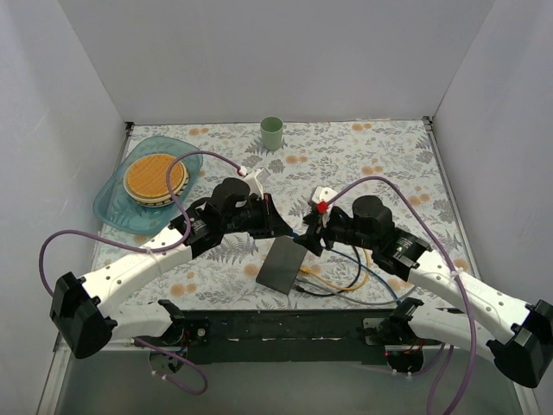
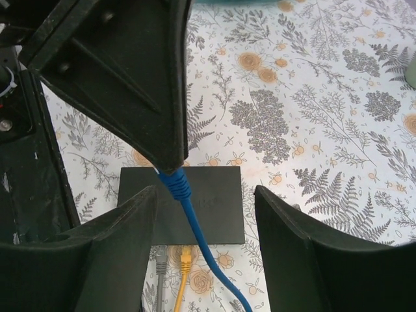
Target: Insert the plug into the switch port
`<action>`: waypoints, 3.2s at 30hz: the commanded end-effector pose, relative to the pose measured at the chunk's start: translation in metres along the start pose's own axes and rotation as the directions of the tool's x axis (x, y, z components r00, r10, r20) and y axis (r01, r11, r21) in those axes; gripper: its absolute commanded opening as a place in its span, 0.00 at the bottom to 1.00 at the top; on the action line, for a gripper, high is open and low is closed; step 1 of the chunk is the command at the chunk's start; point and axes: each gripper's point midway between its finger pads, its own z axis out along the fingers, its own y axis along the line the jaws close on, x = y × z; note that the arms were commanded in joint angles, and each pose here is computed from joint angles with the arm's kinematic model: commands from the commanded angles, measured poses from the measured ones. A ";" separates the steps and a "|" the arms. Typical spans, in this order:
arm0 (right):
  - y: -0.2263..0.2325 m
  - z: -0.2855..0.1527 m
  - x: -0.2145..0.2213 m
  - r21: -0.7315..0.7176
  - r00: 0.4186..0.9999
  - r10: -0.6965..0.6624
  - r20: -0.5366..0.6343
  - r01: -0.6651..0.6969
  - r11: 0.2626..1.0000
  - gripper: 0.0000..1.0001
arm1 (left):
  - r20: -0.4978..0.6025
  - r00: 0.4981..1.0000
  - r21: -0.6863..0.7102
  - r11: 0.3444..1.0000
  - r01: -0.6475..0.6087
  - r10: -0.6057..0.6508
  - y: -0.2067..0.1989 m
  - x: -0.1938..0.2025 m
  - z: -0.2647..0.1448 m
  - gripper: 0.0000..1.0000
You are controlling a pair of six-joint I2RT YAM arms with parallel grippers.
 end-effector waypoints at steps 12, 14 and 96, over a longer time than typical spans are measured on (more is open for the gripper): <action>0.012 0.017 0.005 0.000 0.996 -0.079 -0.031 0.079 0.997 0.49 | -0.013 1.000 0.044 0.999 0.014 -0.014 -0.020 -0.006 -0.008 0.00; 0.012 0.017 0.006 0.002 0.996 -0.079 -0.034 0.079 0.997 0.43 | -0.018 1.000 0.047 0.999 0.012 -0.011 -0.021 -0.005 -0.008 0.00; -0.014 0.006 0.219 0.398 0.619 0.404 -0.674 -0.156 0.904 0.01 | -0.092 0.996 -0.245 0.969 -0.001 -0.023 0.157 0.025 0.078 0.94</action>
